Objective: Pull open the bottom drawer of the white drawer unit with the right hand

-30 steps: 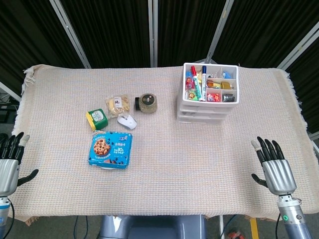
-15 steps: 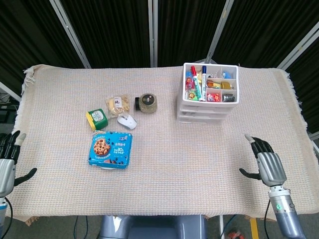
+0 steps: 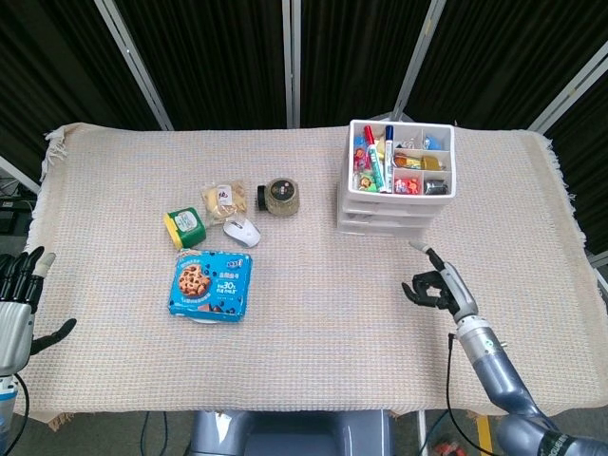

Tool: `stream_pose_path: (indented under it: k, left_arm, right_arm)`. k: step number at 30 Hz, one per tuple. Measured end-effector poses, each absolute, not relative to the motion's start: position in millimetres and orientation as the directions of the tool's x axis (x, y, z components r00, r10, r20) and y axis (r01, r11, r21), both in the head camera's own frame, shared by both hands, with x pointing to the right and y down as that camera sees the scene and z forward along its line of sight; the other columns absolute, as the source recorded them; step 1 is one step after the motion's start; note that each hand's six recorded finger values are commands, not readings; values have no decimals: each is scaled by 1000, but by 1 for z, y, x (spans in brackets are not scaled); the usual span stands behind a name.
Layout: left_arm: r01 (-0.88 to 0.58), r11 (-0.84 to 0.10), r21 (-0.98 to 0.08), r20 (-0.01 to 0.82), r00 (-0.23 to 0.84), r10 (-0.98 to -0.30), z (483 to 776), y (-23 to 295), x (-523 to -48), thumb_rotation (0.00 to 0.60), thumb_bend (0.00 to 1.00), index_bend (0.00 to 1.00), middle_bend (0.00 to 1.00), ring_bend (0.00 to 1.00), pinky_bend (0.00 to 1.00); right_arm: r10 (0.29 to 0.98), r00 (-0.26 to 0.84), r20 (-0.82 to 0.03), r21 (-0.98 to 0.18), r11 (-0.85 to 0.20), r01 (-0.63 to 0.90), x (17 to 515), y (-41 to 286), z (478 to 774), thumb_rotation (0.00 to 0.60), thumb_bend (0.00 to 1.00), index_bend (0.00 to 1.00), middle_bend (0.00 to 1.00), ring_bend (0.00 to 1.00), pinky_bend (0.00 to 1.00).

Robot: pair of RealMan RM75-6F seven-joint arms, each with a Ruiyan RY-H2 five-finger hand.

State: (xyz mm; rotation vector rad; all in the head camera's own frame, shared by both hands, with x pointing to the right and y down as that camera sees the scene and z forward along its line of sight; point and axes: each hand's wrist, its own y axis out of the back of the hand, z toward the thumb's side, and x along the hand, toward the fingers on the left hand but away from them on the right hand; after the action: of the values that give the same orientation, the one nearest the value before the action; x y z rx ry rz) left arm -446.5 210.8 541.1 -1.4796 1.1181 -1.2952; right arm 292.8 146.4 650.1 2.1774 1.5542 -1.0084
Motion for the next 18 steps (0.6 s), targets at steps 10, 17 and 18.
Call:
stream_pose_path:
  k: [10, 17, 18]
  left_arm:
    - [-100, -225, -969, 221, 53, -974, 539, 208, -451, 600, 87, 0, 0, 0, 0]
    - [-100, -229, -968, 225, 47, -973, 541, 208, -452, 600, 89, 0, 0, 0, 0]
    - [-99, -228, -968, 225, 46, -973, 541, 208, -452, 600, 89, 0, 0, 0, 0]
  right_arm:
    - [667, 164, -727, 4, -234, 972, 276, 132, 691, 600, 400, 112, 870, 816, 640]
    - [642, 157, -751, 69, -160, 985, 267, 127, 710, 600, 403, 131, 870, 816, 640]
    - [641, 159, -751, 75, -155, 985, 265, 127, 711, 600, 403, 135, 870, 816, 640]
